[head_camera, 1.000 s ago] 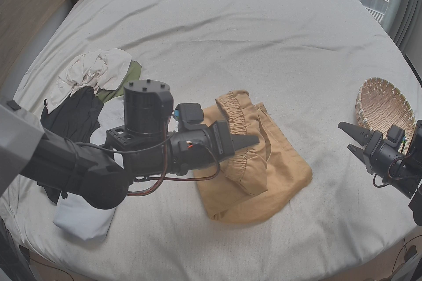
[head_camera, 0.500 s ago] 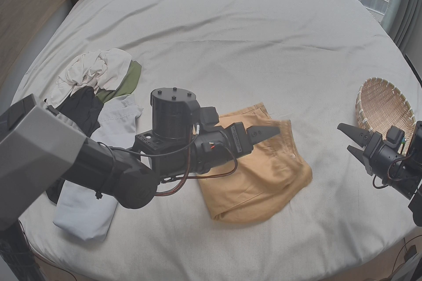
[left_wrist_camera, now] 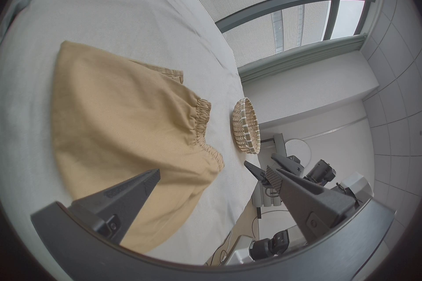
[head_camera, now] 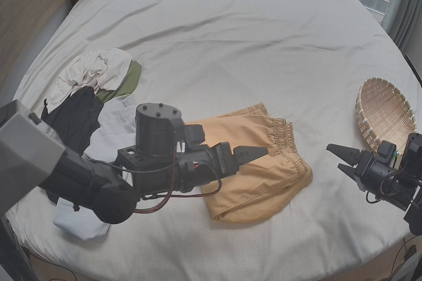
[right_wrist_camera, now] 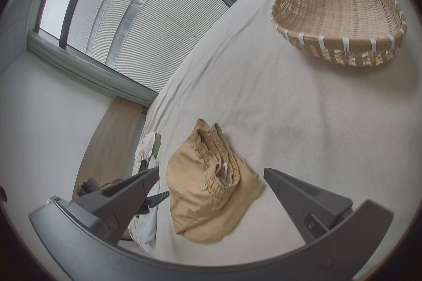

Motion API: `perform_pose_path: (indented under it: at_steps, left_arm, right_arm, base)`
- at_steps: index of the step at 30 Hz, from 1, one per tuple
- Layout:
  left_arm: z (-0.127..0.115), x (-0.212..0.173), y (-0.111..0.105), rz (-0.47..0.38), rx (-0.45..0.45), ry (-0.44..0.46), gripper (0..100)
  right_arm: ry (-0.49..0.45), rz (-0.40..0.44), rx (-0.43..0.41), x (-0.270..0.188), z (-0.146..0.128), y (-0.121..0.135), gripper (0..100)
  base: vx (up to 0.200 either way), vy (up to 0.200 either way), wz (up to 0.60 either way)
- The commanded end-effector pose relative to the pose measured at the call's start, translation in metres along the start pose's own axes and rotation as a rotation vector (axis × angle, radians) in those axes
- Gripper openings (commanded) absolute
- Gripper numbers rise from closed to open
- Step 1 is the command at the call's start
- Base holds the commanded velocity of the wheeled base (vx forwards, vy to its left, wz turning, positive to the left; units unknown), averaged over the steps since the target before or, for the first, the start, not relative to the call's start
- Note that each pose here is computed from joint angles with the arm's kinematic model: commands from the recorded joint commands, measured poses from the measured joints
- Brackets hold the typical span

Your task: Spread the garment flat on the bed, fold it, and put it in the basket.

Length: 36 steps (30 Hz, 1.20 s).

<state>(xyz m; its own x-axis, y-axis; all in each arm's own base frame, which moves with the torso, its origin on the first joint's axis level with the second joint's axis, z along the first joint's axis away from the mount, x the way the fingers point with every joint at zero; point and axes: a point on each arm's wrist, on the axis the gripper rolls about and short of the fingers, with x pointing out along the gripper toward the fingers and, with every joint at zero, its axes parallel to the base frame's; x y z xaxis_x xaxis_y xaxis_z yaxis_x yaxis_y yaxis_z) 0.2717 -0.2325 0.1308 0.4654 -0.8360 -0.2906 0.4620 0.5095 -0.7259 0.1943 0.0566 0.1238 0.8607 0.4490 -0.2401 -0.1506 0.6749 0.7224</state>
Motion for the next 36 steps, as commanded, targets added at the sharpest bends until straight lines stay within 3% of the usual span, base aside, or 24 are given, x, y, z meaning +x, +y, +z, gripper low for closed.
perform_pose_path:
  at_steps: [1,8,22,36]
  left_arm:
    - [0.000,-0.047,-0.007,0.015,0.027,-0.042,100]
    - [-0.003,-0.081,0.002,0.083,0.008,-0.097,100]
    - [-0.020,-0.144,0.000,0.105,-0.004,-0.172,100]
    - [-0.035,-0.162,0.010,0.151,-0.054,-0.176,100]
  right_arm:
    - [0.106,-0.061,0.020,0.011,-0.020,-0.013,100]
    - [0.203,-0.134,0.042,0.026,-0.037,-0.029,100]
    - [0.196,-0.042,0.056,0.072,-0.061,-0.038,100]
    - [0.106,0.095,0.014,0.112,-0.057,-0.007,100]
  base:
    - [0.000,0.000,0.00]
    - [0.000,0.000,0.00]
    - [0.000,0.000,0.00]
    - [0.000,0.000,0.00]
